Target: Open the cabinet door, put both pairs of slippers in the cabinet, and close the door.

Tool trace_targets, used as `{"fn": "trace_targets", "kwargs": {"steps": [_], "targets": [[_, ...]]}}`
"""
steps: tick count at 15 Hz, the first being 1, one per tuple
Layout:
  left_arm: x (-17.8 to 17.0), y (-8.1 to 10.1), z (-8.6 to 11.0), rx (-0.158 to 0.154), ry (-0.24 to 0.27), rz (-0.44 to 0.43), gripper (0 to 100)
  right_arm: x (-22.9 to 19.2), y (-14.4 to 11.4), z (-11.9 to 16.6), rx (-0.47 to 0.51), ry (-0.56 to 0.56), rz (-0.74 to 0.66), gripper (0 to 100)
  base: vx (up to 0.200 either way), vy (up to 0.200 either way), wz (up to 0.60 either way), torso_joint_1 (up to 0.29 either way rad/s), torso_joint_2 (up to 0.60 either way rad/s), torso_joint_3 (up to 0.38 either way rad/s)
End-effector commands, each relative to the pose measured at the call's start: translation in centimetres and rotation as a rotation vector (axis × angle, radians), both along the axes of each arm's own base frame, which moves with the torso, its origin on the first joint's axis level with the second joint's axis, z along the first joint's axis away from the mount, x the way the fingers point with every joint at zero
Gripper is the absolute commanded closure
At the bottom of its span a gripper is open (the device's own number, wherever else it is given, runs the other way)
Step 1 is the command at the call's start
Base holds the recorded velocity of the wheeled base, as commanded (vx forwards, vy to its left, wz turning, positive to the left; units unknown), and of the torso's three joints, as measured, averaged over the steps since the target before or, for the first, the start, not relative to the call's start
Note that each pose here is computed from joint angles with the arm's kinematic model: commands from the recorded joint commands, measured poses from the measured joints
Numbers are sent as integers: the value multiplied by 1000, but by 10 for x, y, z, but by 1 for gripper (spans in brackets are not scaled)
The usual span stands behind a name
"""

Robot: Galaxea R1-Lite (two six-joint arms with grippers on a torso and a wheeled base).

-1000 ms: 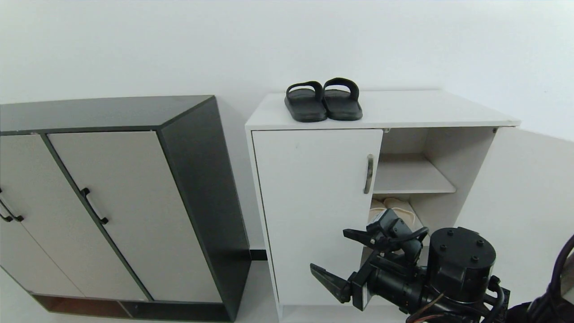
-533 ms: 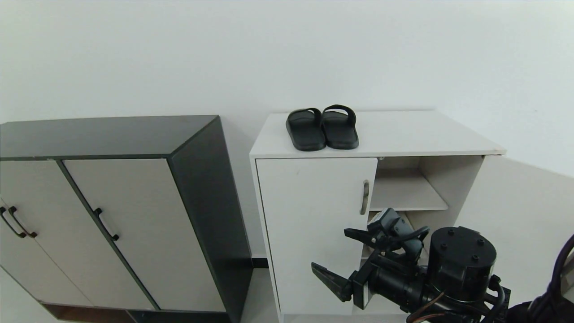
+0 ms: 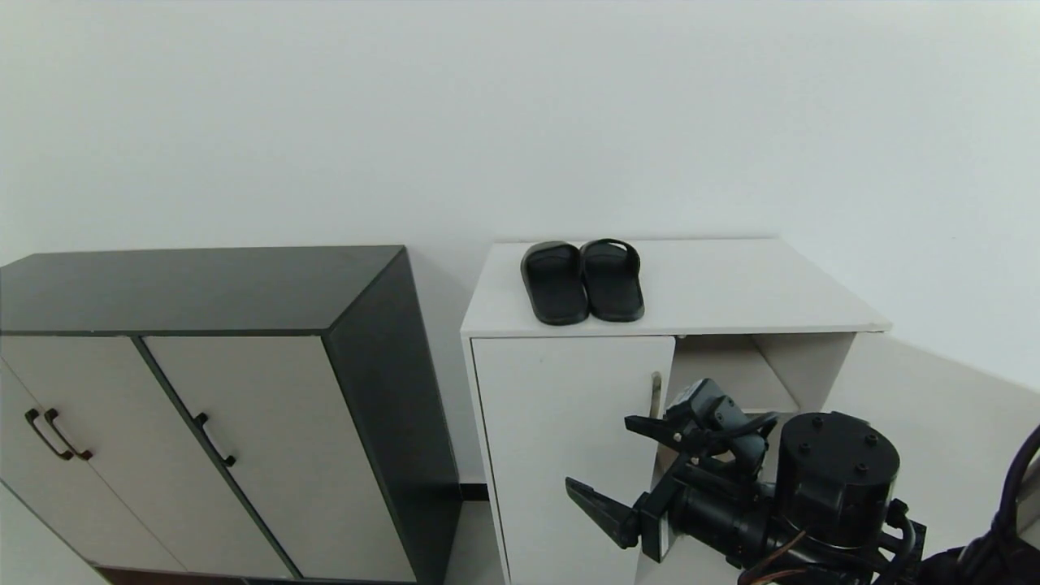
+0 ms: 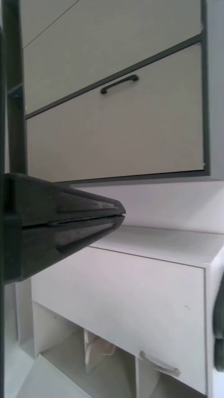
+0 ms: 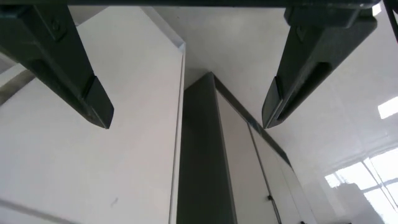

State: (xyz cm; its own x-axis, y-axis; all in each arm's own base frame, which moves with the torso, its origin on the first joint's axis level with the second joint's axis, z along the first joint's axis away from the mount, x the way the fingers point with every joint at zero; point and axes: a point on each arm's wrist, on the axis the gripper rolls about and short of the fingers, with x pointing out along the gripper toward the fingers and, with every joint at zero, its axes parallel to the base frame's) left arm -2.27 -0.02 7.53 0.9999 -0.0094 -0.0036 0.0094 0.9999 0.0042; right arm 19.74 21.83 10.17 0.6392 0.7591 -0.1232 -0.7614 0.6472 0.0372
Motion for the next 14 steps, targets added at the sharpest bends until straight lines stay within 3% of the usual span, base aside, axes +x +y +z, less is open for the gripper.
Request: {"fn": "trace_targets", "kwargs": {"steps": [1,5,8,11,14], "targets": [[0,0,0,0,-1,0,100,0,0,0,2,-1,1,0,0,0,0,242,-549,-320],[0,0,0,0,-1,0,100,0,0,0,1,-2,1,0,0,0,0,259,-579,-327],[0,0,0,0,-1,0,100,-5,-2,3,61,-21,68,0,0,0,0,263,-579,-315],[0,0,0,-4,-1,0,100,-6,-3,-13,25,-68,96,0,0,0,0,47,-99,-54],[0,0,0,-4,-1,3,100,5,19,16,-49,-13,-178,0,0,0,0,0,0,0]]}}
